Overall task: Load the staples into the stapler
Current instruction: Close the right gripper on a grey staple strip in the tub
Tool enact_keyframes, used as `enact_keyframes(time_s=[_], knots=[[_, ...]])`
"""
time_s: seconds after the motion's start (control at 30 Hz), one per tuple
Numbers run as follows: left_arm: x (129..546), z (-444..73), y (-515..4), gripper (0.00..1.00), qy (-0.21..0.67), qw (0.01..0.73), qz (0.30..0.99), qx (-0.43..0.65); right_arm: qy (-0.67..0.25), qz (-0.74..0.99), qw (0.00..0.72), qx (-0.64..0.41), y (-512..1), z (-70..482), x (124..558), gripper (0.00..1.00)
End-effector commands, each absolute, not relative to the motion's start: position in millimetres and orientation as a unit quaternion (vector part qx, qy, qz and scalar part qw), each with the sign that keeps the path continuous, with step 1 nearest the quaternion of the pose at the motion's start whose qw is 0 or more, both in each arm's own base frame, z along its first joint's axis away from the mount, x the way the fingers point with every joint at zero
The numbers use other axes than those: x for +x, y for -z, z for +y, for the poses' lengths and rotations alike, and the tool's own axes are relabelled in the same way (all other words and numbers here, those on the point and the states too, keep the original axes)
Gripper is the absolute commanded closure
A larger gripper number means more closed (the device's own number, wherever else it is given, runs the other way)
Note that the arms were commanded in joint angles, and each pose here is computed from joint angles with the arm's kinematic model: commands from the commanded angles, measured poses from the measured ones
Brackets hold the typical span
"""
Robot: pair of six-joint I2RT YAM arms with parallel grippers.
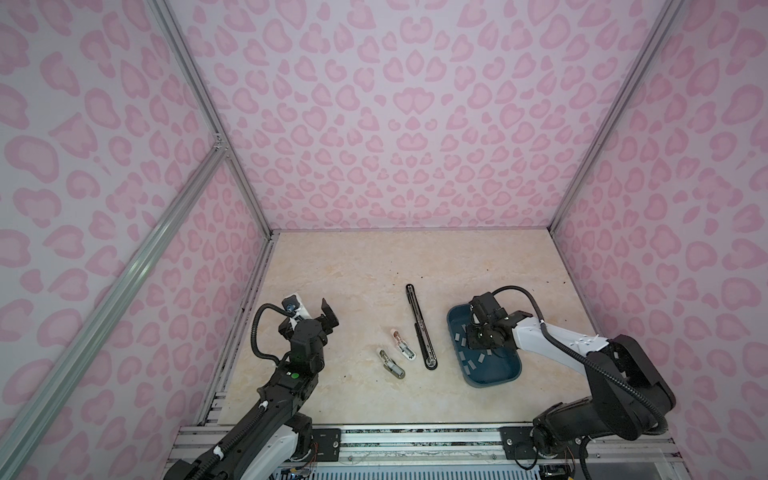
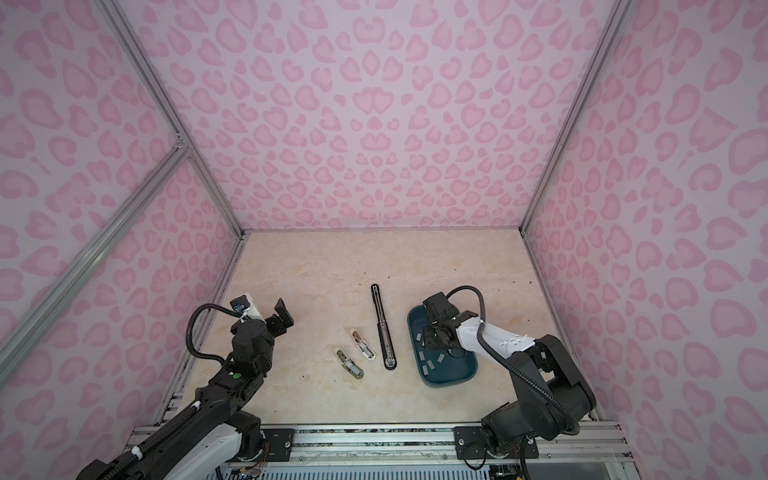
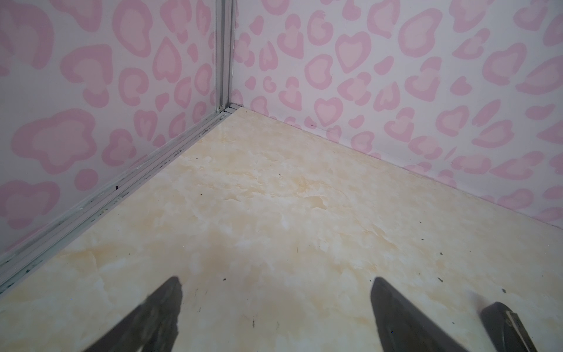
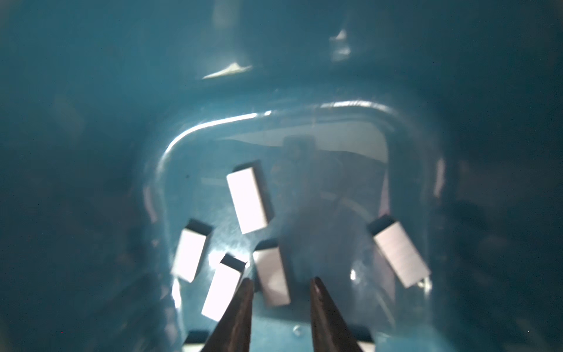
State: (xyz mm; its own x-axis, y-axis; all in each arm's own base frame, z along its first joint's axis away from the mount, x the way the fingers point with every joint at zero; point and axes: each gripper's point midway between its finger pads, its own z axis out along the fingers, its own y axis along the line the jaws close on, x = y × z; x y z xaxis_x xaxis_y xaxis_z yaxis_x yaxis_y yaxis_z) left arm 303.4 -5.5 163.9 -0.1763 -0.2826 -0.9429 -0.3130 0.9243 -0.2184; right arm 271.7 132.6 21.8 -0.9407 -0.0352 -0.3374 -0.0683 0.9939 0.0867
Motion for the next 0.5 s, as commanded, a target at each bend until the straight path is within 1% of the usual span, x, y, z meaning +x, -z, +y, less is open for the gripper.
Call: enact_keyframes(time_s=[0.0, 0.47], knots=[[304.0, -3.8, -169.3, 0.03, -0.011, 0.62, 0.758, -0.202, -0.016, 0.985, 0.17, -0.038, -19.5, 128.2, 273.5, 0.67], [303.1, -3.2, -169.0, 0.03, -0.01, 0.621, 0.757, -0.203, 0.007, 0.985, 0.164, -0.047, -14.9, 128.6, 275.3, 0.73]])
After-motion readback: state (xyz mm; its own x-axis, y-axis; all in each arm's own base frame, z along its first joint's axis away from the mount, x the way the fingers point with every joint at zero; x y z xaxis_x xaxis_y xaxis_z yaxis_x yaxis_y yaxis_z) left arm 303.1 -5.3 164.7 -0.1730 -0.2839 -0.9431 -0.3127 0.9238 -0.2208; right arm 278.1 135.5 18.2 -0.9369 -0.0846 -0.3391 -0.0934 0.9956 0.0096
